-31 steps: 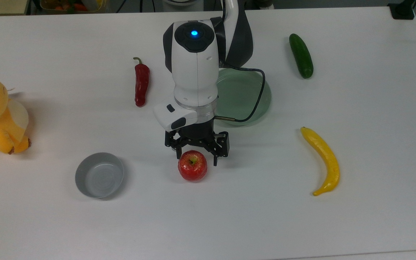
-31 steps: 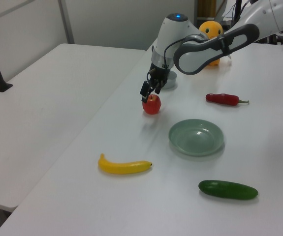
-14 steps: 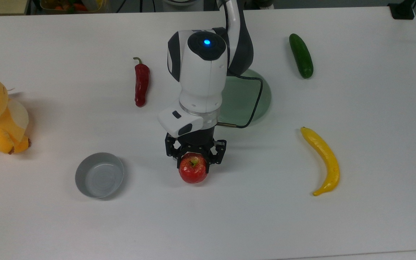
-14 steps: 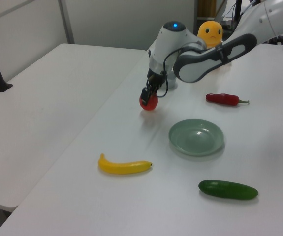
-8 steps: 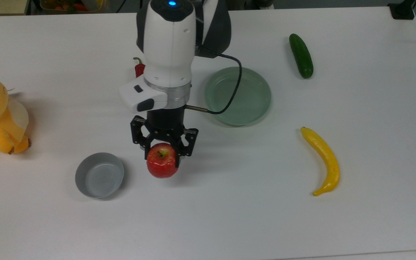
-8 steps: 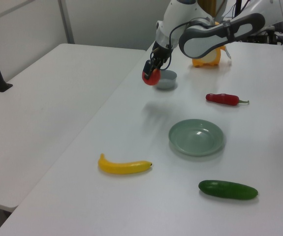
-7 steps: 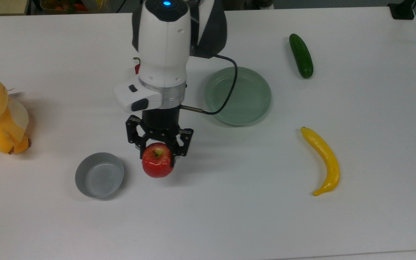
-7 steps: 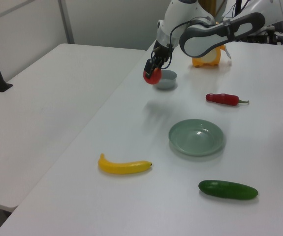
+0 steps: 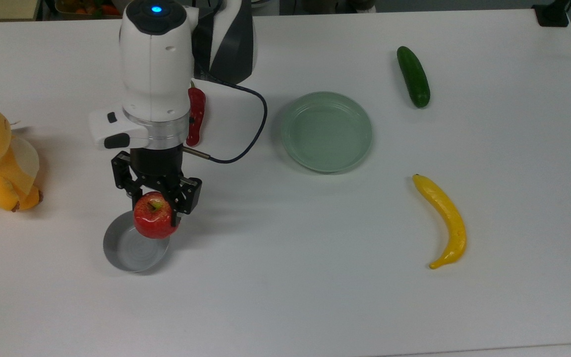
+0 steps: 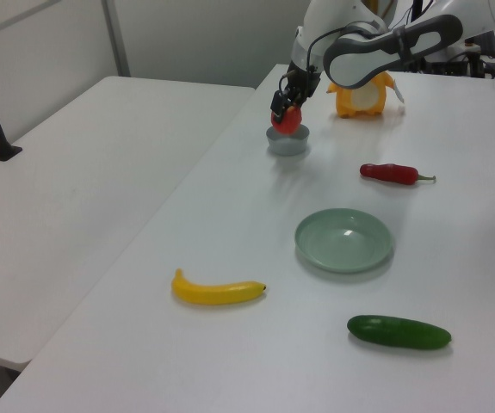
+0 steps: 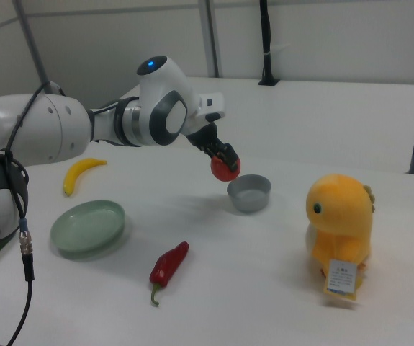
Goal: Put the red apple in the bowl
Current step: 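Lift the apple and carry it over the small grey bowl, then lower the apple into the grey bowl and open the gripper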
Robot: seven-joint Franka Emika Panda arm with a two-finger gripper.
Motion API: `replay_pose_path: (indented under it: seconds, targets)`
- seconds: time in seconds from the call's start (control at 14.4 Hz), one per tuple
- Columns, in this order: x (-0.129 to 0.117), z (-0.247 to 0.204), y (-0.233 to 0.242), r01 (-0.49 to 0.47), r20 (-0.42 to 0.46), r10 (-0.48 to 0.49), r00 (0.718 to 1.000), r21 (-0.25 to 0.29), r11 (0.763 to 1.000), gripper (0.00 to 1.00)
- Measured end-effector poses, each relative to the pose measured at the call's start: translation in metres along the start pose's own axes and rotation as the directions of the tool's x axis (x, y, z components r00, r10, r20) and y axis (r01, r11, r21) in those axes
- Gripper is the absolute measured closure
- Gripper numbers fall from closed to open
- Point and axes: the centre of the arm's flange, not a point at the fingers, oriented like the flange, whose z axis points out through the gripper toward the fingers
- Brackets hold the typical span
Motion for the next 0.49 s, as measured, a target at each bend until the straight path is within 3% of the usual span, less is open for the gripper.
replay_pose_path:
  seconds: [0.49]
  targets:
    - [-0.004,0.031,0.027,-0.025,0.035,0.026,0.999,-0.026,0.999,0.28]
